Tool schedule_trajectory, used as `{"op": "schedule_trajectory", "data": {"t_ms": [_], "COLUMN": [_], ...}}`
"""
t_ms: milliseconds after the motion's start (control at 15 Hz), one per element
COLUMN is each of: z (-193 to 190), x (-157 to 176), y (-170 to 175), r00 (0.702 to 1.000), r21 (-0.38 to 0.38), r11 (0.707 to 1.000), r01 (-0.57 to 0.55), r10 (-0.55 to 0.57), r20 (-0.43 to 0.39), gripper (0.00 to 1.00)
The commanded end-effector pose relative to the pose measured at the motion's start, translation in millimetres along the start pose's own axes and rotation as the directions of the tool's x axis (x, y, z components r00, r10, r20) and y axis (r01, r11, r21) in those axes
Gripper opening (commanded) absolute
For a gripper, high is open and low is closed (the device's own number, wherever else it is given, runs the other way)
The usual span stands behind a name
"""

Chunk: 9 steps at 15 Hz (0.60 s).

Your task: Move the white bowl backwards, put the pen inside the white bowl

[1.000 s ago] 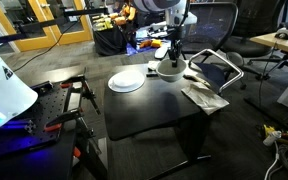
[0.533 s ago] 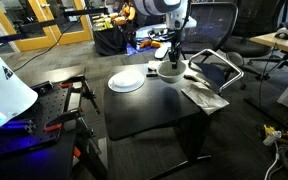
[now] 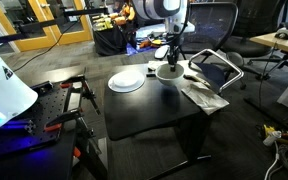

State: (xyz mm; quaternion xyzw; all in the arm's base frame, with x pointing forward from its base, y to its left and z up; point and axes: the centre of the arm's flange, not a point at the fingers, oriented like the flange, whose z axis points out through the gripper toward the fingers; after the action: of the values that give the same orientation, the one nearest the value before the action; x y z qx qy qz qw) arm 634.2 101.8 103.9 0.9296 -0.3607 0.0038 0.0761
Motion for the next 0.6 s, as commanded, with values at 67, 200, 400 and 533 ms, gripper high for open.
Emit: {"op": "schedule_trajectory", "data": {"t_ms": [67,200,400,533], "z": [0.9,3.2,5.9,5.6], "x": [1.7,0.2,-0.6,-0.9], "y": [-7.6,-7.3,-6.6,-6.4], "r00": [0.999,0.999,0.999,0.999], "r21": [-0.014,-0.019,-0.025,-0.027], "r11": [1.0,1.0,0.999,0.999], "r01": [0.023,0.023,0.021,0.02], "r10": [-0.022,-0.022,-0.02,-0.019], "r20": [0.033,0.033,0.034,0.032], "gripper": [0.03,0.03,0.37,0.49]}}
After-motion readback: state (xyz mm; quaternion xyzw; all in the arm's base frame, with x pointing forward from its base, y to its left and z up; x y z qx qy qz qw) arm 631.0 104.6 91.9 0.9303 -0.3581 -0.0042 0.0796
